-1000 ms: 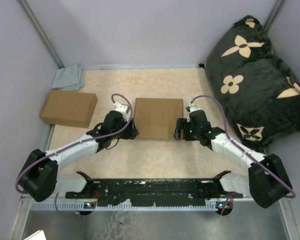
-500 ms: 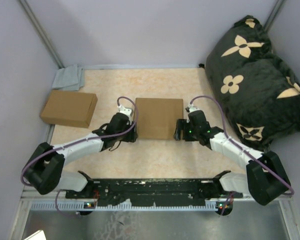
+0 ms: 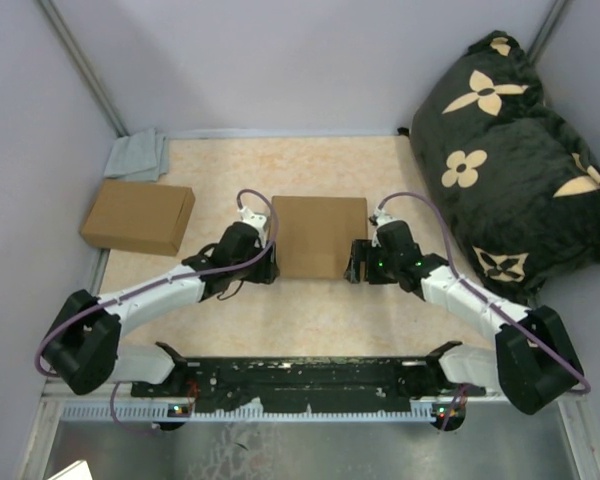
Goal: Fold the paper box
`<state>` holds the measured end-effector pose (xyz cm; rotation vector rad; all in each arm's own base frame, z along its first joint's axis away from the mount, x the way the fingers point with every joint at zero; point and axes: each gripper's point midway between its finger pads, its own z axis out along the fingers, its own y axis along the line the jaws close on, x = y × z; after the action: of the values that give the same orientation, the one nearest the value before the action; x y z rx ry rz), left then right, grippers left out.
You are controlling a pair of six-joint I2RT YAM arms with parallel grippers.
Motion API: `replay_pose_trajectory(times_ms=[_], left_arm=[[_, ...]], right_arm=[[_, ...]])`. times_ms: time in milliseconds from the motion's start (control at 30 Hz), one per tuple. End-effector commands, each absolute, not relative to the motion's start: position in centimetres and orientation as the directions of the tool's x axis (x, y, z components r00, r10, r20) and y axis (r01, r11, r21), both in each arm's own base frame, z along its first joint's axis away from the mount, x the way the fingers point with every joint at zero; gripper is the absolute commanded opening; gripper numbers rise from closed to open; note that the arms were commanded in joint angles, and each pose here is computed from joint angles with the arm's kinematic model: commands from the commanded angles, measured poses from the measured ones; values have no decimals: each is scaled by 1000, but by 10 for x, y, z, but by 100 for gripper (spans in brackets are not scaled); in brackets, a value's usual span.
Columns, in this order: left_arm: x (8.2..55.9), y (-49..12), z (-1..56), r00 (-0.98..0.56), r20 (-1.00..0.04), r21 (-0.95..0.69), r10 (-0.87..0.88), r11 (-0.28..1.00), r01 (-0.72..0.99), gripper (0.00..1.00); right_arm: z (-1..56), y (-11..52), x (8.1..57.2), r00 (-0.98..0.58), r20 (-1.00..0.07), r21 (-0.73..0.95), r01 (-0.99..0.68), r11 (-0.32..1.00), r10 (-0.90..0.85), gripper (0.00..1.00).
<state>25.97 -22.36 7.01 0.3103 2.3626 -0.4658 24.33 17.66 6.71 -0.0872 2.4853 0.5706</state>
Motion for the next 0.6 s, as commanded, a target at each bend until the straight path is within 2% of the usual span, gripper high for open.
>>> replay_pose_trajectory(times_ms=[0,300,567], left_arm=[[260,-236,97,-707,-704,-295,63,880,372,54],[258,-237,115,-700,-711,-305,62,871,386,54],[289,-189,99,-640,-765,-74,70,978,196,62]], right_arm=[[99,188,248,-792,-607,416,-244,876,68,73],[110,189,245,-787,-614,420,-259,870,62,73],[97,171,261,-762,-643,328,-189,926,72,75]])
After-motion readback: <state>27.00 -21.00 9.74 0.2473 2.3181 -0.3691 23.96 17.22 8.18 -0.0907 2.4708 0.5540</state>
